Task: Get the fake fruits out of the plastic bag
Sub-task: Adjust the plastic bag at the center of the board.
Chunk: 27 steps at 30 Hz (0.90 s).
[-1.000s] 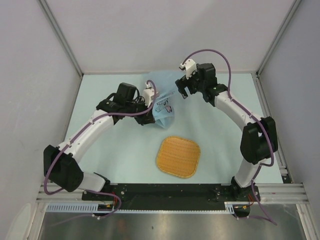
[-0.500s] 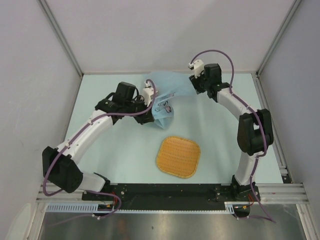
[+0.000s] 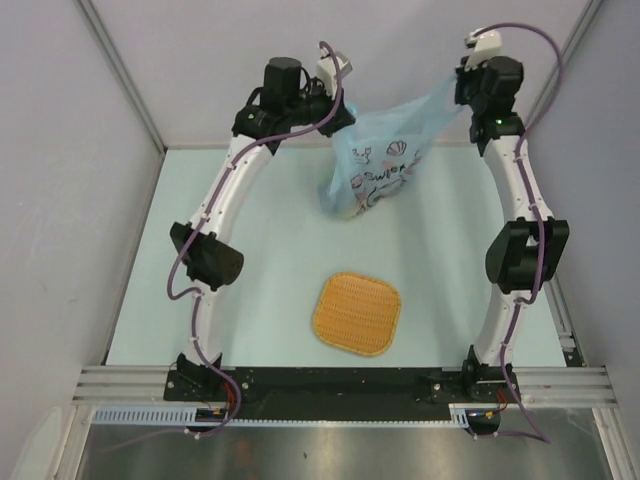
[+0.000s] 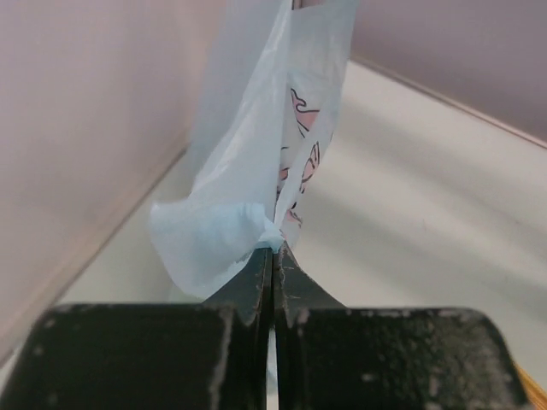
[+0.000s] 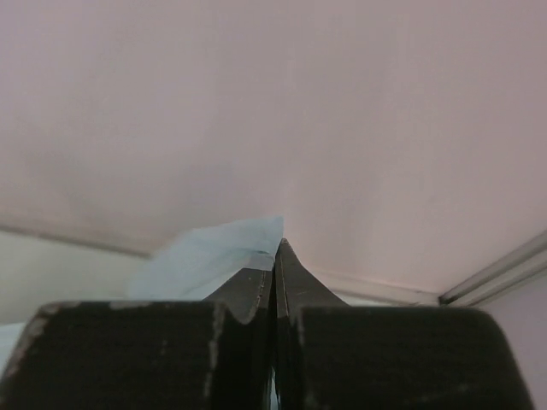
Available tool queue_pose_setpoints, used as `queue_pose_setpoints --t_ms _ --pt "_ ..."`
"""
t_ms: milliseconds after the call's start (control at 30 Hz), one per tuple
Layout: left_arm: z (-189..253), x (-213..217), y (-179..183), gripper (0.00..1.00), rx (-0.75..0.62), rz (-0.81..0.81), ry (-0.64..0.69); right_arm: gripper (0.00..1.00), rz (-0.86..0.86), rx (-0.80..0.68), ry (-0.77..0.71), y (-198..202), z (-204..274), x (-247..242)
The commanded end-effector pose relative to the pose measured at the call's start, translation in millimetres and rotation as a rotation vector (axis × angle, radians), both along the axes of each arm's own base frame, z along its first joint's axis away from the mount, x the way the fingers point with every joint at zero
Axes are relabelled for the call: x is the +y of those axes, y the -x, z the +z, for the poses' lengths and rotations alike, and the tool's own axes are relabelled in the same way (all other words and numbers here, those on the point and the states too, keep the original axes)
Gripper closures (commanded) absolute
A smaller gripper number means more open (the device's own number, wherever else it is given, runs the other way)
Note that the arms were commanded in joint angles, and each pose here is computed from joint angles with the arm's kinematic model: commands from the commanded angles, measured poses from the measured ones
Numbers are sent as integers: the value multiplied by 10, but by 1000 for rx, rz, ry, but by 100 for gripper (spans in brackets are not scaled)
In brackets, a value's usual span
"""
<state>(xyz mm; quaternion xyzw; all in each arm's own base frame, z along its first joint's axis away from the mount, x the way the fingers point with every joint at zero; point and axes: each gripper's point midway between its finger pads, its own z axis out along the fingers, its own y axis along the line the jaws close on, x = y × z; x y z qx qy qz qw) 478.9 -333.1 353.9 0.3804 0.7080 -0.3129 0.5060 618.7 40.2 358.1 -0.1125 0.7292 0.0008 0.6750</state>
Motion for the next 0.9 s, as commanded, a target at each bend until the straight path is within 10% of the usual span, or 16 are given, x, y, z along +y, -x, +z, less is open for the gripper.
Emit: queue_pose_setpoints --t_ms 0,200,500,633,867 --pt "716 -58 -89 100 -226 1 136 100 -139 -222 -55 136 888 -392" --pt "511 -242 259 100 -145 -97 131 100 -170 -151 40 785 688 -699" --pt "-926 -321 1161 96 240 -207 7 100 -57 367 59 2209 -1225 -551" --pt "-968 -362 1227 94 253 -205 12 38 33 419 37 2475 -1250 -342" --pt "-803 -395 1214 94 289 -168 71 17 163 246 144 2689 -477 171"
